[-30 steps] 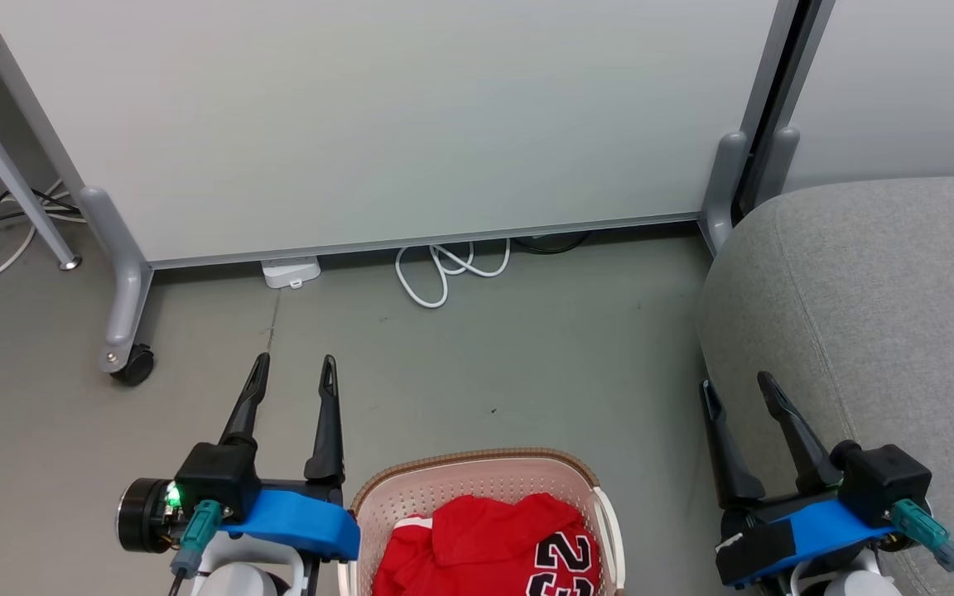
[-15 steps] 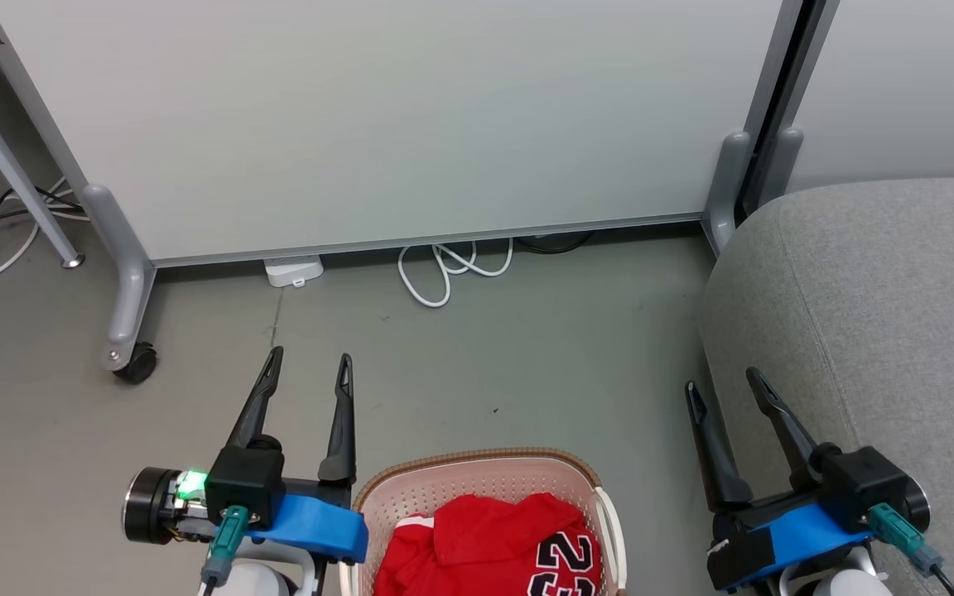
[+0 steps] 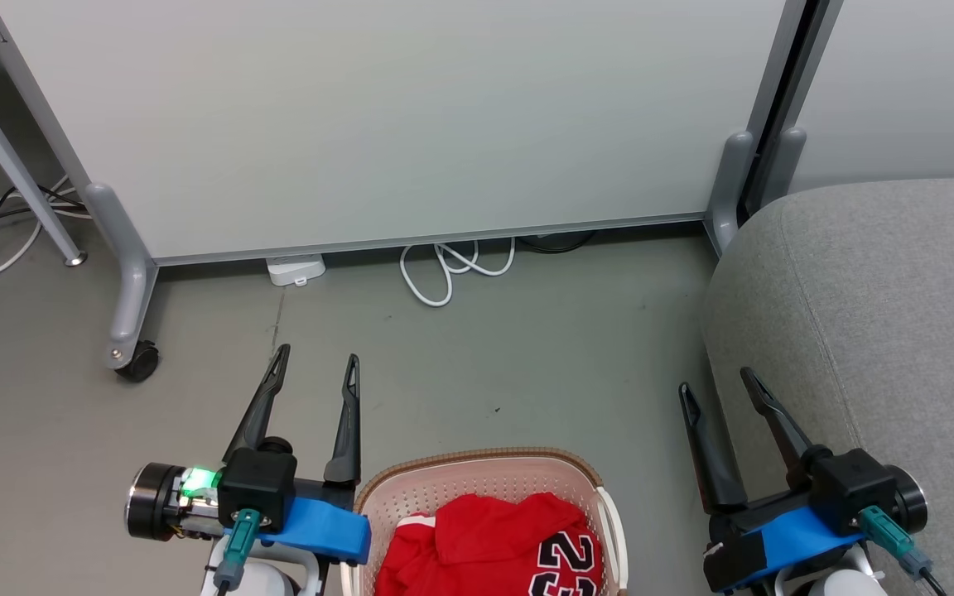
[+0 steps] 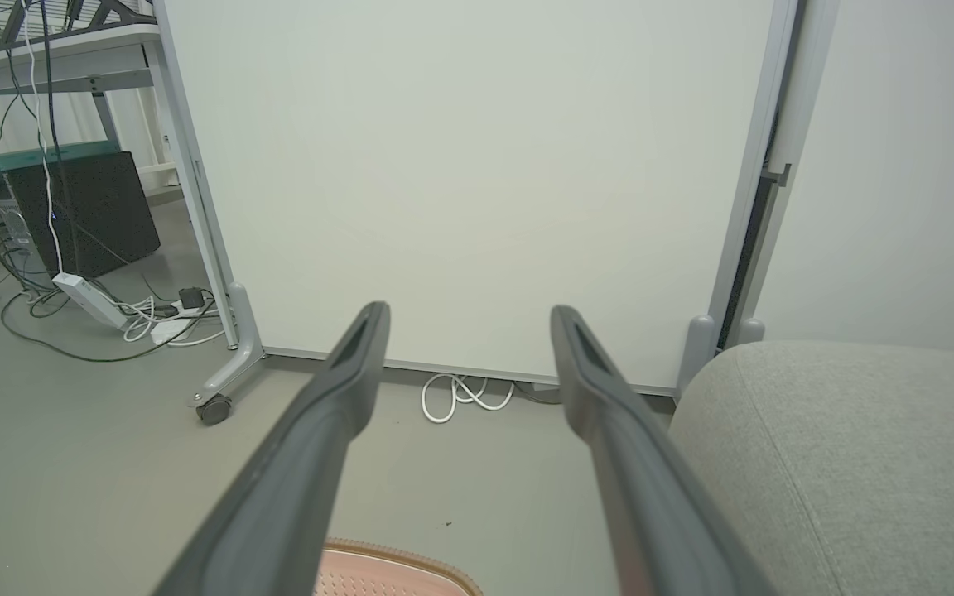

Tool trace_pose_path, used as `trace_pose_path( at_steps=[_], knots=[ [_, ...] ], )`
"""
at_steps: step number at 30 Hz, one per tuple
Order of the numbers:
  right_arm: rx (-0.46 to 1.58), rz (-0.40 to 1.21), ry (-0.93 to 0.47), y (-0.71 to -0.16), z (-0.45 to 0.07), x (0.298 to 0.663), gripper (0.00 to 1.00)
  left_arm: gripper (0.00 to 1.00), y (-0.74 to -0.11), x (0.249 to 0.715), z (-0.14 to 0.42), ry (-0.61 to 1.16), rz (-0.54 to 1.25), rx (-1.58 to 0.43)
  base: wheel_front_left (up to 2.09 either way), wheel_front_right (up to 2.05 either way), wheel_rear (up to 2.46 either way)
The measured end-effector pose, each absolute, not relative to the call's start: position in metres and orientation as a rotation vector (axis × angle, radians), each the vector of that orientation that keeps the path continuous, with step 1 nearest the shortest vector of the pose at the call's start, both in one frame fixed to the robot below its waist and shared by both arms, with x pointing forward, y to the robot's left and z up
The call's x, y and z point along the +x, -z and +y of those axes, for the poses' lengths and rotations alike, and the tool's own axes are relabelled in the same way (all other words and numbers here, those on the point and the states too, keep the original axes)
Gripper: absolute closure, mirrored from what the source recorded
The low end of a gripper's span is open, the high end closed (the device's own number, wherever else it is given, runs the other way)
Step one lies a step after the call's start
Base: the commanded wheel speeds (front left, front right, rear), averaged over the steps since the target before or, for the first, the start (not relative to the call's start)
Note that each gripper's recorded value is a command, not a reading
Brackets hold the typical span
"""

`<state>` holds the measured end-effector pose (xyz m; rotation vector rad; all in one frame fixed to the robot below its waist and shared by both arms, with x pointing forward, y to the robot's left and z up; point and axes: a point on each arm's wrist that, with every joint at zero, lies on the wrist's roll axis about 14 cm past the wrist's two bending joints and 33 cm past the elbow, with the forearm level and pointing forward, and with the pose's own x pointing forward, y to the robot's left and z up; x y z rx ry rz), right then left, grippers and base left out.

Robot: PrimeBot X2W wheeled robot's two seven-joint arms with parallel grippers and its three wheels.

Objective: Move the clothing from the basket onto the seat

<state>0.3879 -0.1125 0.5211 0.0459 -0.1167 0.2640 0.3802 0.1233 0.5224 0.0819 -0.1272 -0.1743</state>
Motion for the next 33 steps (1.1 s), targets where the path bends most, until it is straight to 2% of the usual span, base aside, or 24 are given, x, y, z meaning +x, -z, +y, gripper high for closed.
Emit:
trace_pose_path(
  at_steps=[18,33],
  knots=[
    [0.054,-0.107,-0.257,-0.518,-0.115,0.389,0.00,0.00,-0.513,0.382,0.120,0.194,-0.096,0.053,0.00,0.00,0.00],
    [0.059,-0.097,-0.233,-0.512,-0.123,0.409,0.00,0.00,-0.478,0.413,0.089,0.347,0.010,0.076,0.00,0.00,0.00]
  ],
)
